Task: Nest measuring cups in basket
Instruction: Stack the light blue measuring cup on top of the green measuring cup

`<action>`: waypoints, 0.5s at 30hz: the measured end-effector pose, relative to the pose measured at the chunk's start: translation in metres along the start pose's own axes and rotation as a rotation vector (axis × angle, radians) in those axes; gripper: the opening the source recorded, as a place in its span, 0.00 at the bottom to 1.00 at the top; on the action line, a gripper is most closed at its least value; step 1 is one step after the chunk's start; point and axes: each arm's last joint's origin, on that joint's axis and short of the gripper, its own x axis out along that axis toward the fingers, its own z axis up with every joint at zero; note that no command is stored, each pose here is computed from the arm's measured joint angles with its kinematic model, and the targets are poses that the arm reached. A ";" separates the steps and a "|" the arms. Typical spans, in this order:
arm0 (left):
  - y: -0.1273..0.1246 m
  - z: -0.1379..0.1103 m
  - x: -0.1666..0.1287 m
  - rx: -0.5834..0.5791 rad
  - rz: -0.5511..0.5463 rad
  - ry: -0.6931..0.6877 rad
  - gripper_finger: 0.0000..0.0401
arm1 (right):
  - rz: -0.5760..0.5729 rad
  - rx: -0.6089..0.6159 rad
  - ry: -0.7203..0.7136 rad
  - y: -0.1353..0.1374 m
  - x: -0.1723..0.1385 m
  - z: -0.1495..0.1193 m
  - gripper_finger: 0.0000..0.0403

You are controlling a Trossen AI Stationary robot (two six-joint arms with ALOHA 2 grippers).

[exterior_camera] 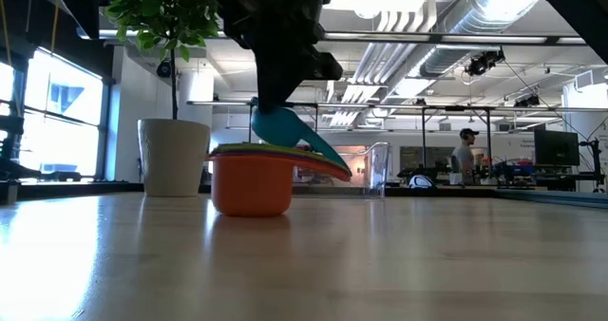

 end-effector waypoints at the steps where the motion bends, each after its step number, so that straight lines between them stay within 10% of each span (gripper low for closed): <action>1: 0.000 0.000 0.000 0.000 0.000 0.000 0.02 | -0.001 0.000 0.001 0.000 0.000 0.000 0.00; 15: 0.000 0.000 0.000 0.015 -0.001 -0.003 0.02 | 0.029 0.005 -0.040 0.003 0.000 0.004 0.14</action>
